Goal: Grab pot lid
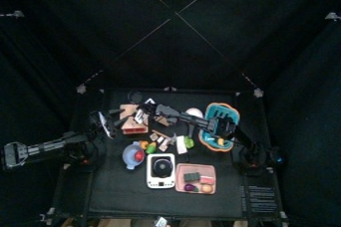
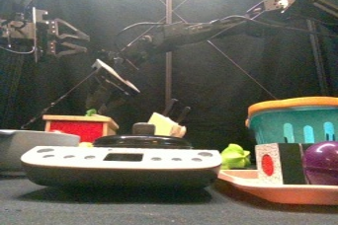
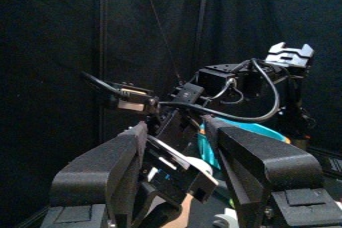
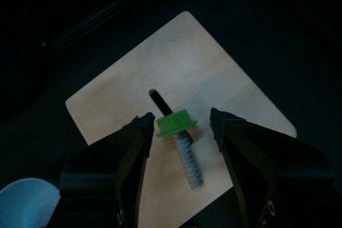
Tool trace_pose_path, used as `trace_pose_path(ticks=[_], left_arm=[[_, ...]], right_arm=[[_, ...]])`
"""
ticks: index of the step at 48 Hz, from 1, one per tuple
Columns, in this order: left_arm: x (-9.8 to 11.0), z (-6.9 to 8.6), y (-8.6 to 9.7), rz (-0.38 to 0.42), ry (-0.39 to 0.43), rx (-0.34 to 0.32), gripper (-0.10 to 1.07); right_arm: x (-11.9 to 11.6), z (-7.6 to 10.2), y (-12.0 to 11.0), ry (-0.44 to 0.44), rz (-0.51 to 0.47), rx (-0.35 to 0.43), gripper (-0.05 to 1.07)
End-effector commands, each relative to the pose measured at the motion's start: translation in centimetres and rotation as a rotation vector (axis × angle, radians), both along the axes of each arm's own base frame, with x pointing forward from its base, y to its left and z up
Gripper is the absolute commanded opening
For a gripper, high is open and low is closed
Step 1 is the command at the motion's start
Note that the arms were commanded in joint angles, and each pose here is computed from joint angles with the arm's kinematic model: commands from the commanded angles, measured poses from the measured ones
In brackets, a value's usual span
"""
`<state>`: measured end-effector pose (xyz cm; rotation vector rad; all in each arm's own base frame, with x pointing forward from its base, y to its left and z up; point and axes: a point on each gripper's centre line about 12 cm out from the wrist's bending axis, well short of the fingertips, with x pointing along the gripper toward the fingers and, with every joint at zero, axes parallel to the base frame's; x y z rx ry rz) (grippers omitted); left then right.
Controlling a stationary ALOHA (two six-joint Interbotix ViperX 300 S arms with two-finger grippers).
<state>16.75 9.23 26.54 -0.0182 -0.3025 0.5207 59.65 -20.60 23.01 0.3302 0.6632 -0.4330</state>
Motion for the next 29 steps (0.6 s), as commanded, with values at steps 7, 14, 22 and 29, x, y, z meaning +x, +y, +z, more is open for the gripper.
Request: trace_pose_path(ticks=[7, 14, 22, 29], left_arm=[[0.2, 0.6, 0.0, -0.002, -0.016, 0.015, 0.86], [0.2, 0.6, 0.0, -0.004, -0.014, 0.013, 0.86], [0.2, 0.5, 0.0, -0.004, -0.012, 0.013, 0.86], [0.2, 0.4, 0.0, -0.006, -0.012, 0.011, 0.86]], right_arm=[[-1.2, 4.5, 0.9, 0.003, 0.005, -0.005, 0.84], [-2.0, 6.4, 2.4, 0.045, 0.021, -0.021, 0.84], [-2.9, 8.1, 4.6, 0.089, 0.045, -0.067, 0.84], [-3.8, 8.4, 6.8, 0.132, 0.072, -0.066, 0.84]])
